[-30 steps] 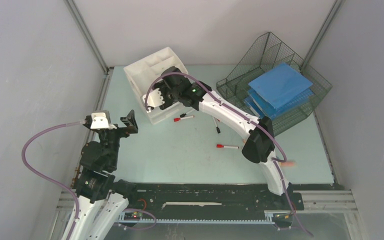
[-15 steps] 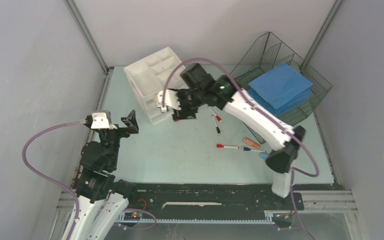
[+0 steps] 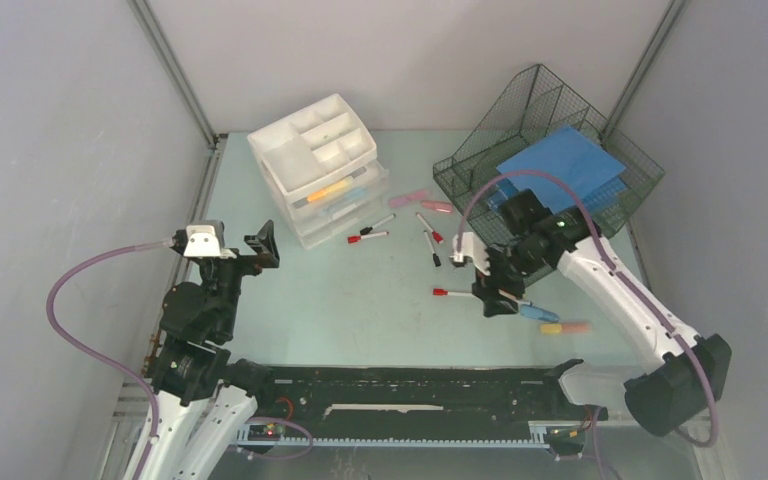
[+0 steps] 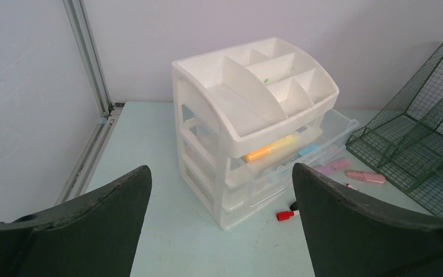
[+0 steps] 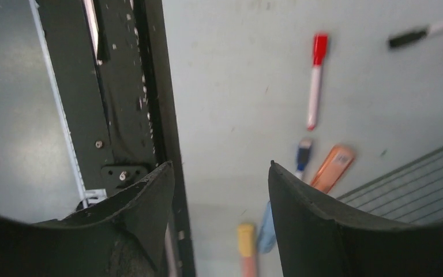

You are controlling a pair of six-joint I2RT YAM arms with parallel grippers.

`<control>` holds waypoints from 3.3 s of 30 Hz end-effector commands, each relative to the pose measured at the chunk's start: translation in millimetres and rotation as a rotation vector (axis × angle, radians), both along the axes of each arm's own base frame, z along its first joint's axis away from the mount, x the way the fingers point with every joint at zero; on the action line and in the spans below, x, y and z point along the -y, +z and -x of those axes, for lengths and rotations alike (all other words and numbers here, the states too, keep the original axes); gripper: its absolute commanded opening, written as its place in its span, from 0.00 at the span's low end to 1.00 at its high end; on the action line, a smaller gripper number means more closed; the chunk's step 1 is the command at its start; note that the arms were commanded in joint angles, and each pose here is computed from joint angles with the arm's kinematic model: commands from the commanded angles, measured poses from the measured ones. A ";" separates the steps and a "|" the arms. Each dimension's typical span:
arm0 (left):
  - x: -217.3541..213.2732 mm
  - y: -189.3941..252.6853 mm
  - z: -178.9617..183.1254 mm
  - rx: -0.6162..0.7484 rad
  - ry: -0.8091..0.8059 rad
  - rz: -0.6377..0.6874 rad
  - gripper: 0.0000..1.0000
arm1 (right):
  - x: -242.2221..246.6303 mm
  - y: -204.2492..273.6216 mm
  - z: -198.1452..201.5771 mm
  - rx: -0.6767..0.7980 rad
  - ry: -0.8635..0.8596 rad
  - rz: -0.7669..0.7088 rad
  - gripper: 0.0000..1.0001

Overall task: Organize the desk
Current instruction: Pick up the stationery from the center of the board.

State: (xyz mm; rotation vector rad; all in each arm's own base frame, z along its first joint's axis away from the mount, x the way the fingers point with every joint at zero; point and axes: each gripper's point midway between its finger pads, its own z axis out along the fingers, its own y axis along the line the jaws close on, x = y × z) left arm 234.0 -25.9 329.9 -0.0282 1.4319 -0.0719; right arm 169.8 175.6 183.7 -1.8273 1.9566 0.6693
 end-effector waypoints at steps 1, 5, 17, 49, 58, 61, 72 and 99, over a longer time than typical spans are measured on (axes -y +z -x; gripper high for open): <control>1.7 6.9 -2.2 0.021 -0.009 0.001 1.00 | 56.2 -18.0 12.0 -0.026 -0.082 0.043 0.69; 2.8 6.0 -2.9 0.017 -0.013 -0.003 1.00 | 104.7 -41.8 15.5 -0.038 -0.150 0.109 0.75; 4.4 9.2 -0.2 0.028 -0.027 0.003 1.00 | 181.7 -120.3 19.4 0.119 -0.058 0.233 0.74; 13.0 9.4 -1.0 0.016 -0.072 0.006 1.00 | 201.0 -152.1 8.5 0.042 -0.073 0.268 0.51; 13.1 8.1 -1.7 0.012 -0.071 0.005 1.00 | 207.1 -170.5 1.2 0.032 -0.047 0.324 0.49; 13.5 7.4 -2.1 0.009 -0.072 0.003 1.00 | 204.2 -175.6 4.2 0.026 -0.032 0.328 0.48; 12.7 5.9 -3.3 0.004 -0.066 0.002 1.00 | 182.4 -181.5 12.0 0.030 0.020 0.317 0.27; 59.1 -0.2 -11.5 -0.091 -0.281 0.110 1.00 | -61.0 -8.1 -31.7 -0.094 -0.043 -0.166 0.00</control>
